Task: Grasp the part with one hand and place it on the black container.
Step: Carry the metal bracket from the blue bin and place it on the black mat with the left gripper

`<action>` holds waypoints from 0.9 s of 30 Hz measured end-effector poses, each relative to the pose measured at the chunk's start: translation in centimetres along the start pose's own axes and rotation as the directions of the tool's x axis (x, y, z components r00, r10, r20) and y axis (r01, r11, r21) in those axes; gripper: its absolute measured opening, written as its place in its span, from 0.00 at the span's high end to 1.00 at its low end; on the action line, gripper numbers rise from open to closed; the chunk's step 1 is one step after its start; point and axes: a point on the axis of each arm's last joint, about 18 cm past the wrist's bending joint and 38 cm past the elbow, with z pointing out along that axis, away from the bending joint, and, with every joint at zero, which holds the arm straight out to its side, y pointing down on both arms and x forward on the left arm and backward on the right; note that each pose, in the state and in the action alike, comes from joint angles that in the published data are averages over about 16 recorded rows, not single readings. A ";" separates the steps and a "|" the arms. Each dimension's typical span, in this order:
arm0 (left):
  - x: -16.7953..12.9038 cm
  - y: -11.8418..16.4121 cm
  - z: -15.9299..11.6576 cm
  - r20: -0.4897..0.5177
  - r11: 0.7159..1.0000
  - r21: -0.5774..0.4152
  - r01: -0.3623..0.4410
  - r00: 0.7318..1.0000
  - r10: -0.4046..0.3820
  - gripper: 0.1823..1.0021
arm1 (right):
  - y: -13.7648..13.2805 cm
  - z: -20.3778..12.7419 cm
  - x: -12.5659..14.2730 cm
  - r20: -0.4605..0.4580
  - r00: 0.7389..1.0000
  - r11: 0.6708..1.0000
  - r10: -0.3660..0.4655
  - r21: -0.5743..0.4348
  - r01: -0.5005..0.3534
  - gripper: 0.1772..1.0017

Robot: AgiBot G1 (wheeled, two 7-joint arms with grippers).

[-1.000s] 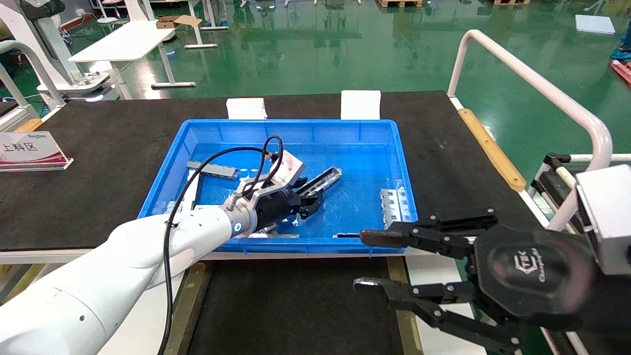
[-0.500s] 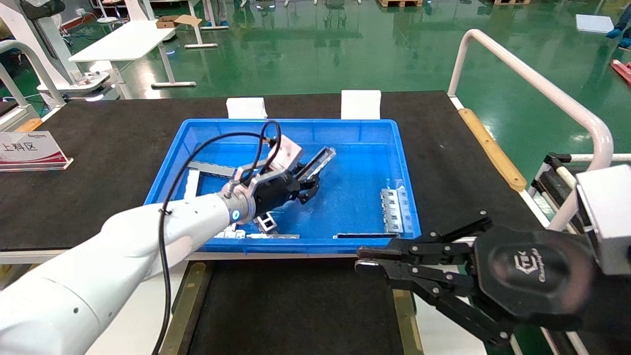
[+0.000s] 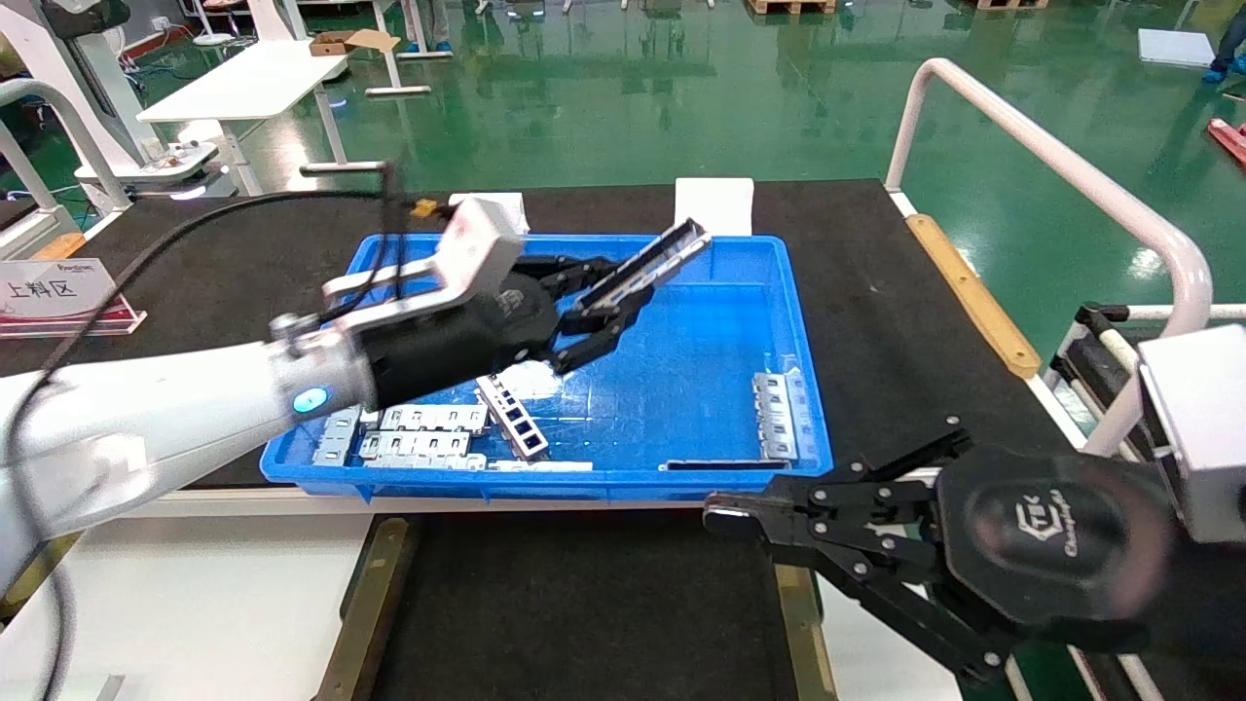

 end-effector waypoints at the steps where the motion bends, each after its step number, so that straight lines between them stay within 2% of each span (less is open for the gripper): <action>1: 0.4 -0.2 -0.9 -0.028 1.000 0.018 -0.009 1.000 0.009 0.80 | 0.0 0.0 0.0 0.000 1.000 1.000 0.000 0.000 0.000 0.98; 7: 3.4 0.4 -5.9 -0.154 0.997 0.064 -0.043 0.987 0.053 0.80 | 0.0 0.0 0.0 0.000 1.000 1.000 0.000 0.000 0.000 0.98; 14: 7.1 3.1 -10.0 -0.227 0.999 0.029 -0.044 0.973 0.049 0.80 | 0.0 0.0 0.0 0.000 1.000 1.000 0.000 0.000 0.000 0.98; 20: 9.8 6.8 -11.6 -0.216 0.999 -0.050 -0.006 0.976 -0.005 0.80 | 0.0 0.0 0.0 0.000 1.000 1.000 0.000 0.000 0.000 0.98; 27: 12.6 11.8 -11.8 -0.134 0.981 -0.167 0.097 0.984 -0.120 0.80 | 0.0 0.0 0.0 0.000 1.000 1.000 0.000 0.000 0.000 0.98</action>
